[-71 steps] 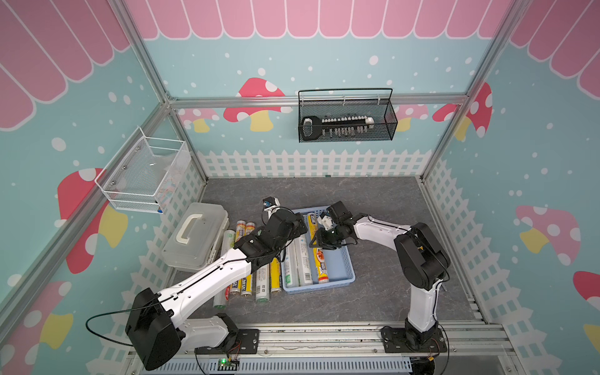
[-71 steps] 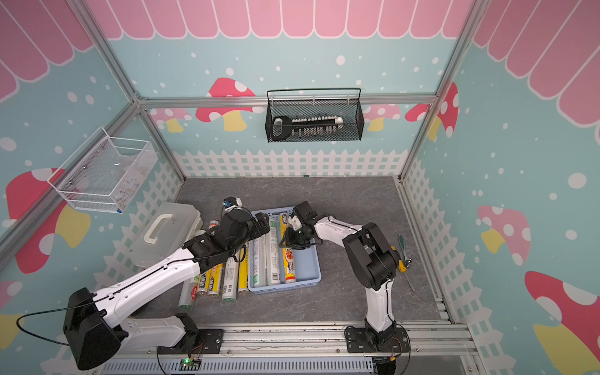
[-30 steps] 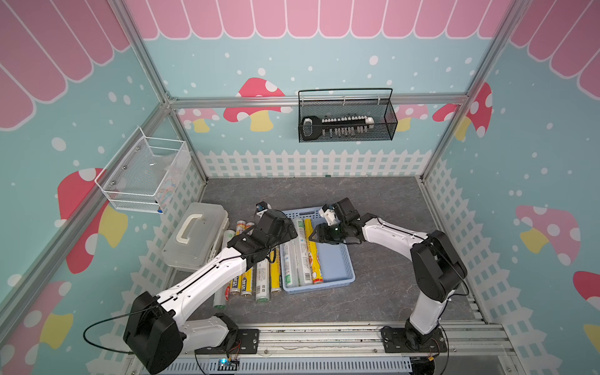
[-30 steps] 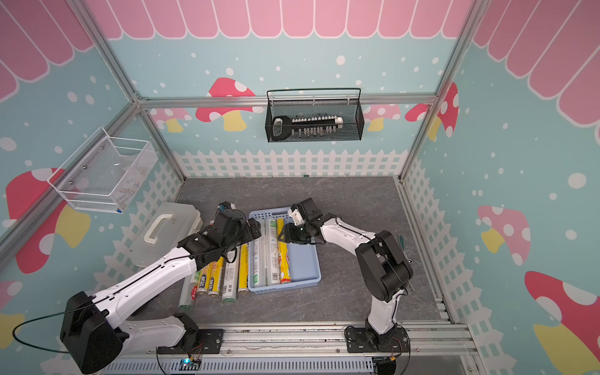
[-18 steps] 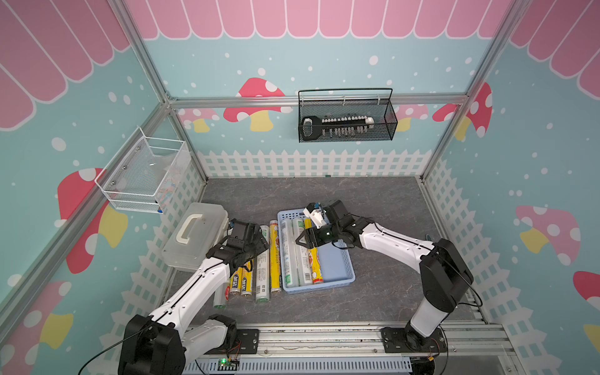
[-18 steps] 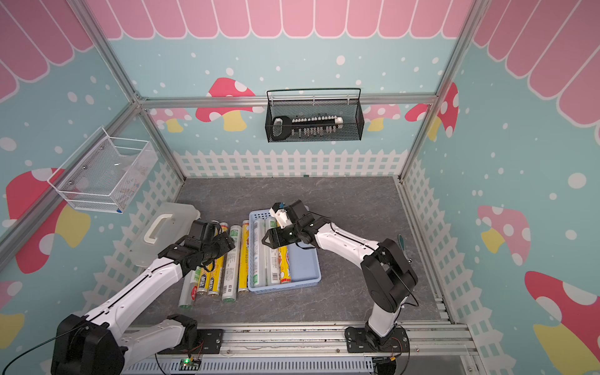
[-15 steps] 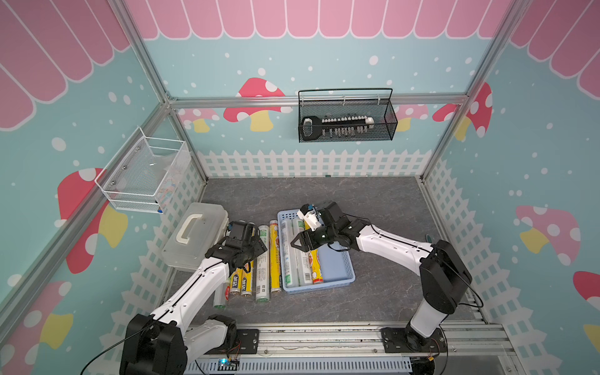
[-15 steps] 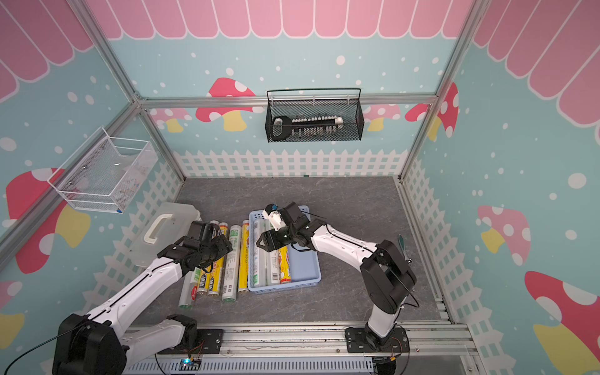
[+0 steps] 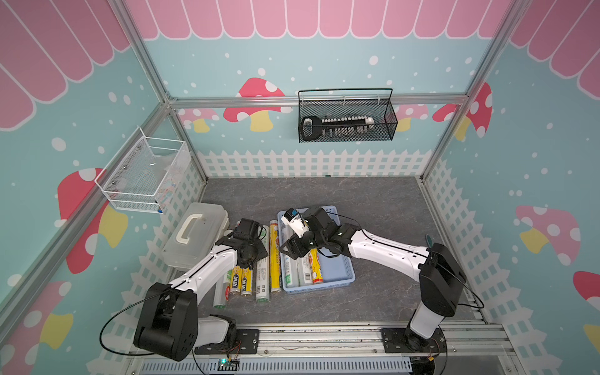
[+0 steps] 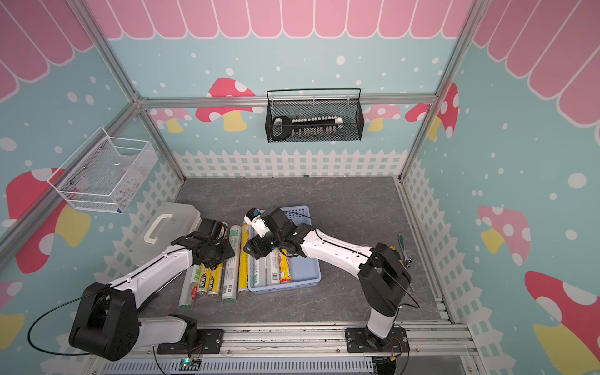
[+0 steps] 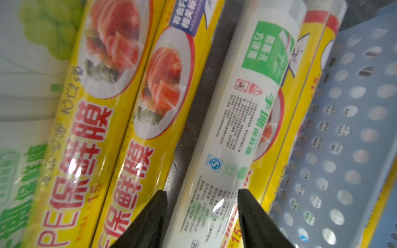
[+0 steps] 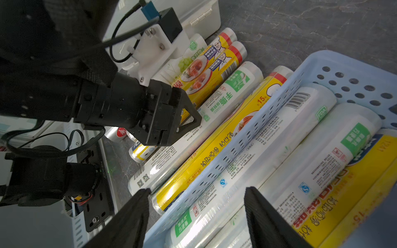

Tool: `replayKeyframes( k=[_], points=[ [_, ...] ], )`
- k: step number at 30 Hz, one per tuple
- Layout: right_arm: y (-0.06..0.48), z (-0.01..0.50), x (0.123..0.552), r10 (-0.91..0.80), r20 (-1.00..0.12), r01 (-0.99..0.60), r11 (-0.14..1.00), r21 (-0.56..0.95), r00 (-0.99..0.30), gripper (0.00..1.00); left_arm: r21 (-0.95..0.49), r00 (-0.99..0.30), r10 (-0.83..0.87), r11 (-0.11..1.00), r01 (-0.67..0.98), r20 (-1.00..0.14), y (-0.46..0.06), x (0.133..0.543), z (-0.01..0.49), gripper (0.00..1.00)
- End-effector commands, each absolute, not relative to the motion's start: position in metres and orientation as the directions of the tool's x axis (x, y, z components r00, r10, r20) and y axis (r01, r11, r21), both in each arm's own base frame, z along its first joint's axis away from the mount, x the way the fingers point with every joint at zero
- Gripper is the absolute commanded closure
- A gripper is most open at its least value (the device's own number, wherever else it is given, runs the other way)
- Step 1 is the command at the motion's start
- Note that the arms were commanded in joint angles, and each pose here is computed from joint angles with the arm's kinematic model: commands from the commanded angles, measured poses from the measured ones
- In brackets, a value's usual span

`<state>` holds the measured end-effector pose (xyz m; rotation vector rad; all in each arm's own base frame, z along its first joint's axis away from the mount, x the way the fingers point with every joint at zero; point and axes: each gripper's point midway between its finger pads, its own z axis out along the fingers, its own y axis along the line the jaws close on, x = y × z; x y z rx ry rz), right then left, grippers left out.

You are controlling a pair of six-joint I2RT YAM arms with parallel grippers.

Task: Put the plastic wrap into the basket
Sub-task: Pick up the plastic wrap from the center of the board.

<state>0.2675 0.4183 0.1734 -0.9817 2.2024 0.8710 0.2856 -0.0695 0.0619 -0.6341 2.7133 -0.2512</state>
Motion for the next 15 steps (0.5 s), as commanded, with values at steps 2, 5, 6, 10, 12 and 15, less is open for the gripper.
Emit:
replayKeyframes(
  k=[2,5,6,10,12,15],
  points=[
    [0.417,0.158,0.275,-0.432,-0.687,-0.769,0.565,0.299,-0.585,0.28,-0.239,-0.904,-0.337,0.931,-0.277,-0.263,-0.081,0.297,0.064,0.44],
    [0.414,0.154,0.276,-0.435,-0.676,-0.760,0.579,0.296,-0.595,0.28,-0.210,-0.911,-0.319,0.940,-0.269,-0.260,-0.079,0.298,0.061,0.39],
    [0.413,0.153,0.276,-0.437,-0.673,-0.757,0.586,0.291,-0.597,0.28,-0.202,-0.913,-0.312,0.943,-0.265,-0.261,-0.078,0.298,0.060,0.38],
    [0.407,0.149,0.279,-0.445,-0.661,-0.744,0.612,0.268,-0.604,0.28,-0.147,-0.928,-0.284,0.956,-0.254,-0.243,-0.073,0.296,0.053,0.37],
    [0.405,0.149,0.280,-0.446,-0.660,-0.743,0.616,0.263,-0.604,0.28,-0.119,-0.936,-0.266,0.962,-0.244,-0.230,-0.071,0.293,0.049,0.37],
    [0.405,0.147,0.280,-0.448,-0.654,-0.739,0.619,0.265,-0.610,0.28,-0.082,-0.950,-0.226,0.974,-0.213,-0.217,-0.071,0.291,0.045,0.36]
  ],
)
